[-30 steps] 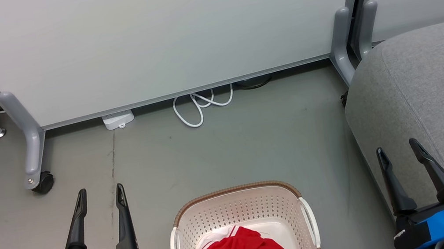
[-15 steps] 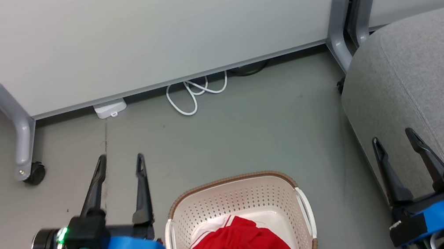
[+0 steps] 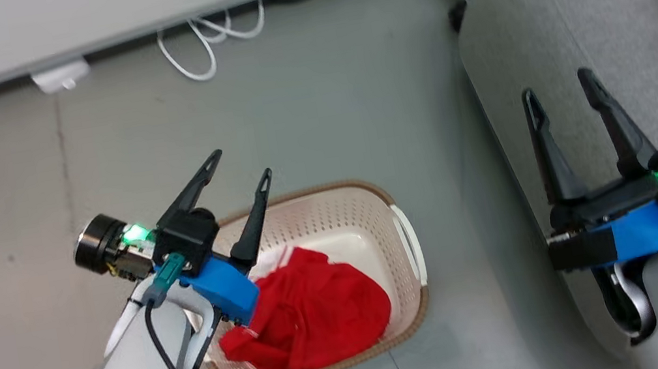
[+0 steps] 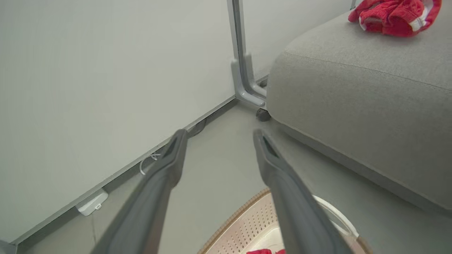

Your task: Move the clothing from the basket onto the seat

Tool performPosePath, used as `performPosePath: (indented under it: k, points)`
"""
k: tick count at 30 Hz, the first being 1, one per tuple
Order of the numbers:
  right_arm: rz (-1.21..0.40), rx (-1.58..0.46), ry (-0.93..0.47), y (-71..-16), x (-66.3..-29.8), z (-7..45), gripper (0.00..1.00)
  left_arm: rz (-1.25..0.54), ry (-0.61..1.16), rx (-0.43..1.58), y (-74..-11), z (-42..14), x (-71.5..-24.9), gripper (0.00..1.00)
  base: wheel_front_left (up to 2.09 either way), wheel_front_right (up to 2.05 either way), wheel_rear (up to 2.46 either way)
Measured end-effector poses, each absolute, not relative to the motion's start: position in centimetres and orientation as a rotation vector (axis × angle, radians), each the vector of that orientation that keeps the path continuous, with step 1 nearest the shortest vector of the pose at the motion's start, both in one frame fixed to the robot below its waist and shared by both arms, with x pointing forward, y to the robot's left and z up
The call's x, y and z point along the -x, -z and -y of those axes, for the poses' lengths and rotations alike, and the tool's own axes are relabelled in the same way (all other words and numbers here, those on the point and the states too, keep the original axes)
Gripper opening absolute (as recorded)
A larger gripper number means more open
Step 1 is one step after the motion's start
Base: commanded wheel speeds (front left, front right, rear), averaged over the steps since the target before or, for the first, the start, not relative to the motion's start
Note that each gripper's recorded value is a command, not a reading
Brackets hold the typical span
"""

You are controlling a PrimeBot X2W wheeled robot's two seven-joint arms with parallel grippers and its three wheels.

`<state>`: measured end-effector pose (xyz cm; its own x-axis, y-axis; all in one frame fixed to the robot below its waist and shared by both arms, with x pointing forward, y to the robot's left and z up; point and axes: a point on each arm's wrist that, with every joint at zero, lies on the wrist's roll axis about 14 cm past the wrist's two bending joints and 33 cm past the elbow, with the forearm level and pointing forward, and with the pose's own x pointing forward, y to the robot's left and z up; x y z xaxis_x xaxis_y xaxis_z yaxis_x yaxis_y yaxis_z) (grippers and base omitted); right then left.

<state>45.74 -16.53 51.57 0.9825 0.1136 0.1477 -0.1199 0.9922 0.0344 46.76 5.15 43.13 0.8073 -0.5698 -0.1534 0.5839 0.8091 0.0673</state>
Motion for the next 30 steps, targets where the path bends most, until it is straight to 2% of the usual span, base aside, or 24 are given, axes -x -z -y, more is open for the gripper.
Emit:
performPosePath:
  k: [10,20,30]
  points:
    - [0.070,-0.023,-0.082,-47.2,-49.1,18.2,1.00,-0.460,0.856,-0.223,-30.1,-1.9,-46.2,1.00,0.00,0.00,0.00]
    - [0.020,-0.005,-0.076,-43.2,-51.7,19.0,1.00,-0.755,1.035,-0.376,-19.5,-1.3,-43.3,1.00,0.00,0.00,0.00]
    - [-0.046,0.020,-0.081,-38.5,-52.8,19.3,1.00,-0.998,1.090,-0.510,-11.1,-3.1,-41.5,1.00,0.00,0.00,0.00]
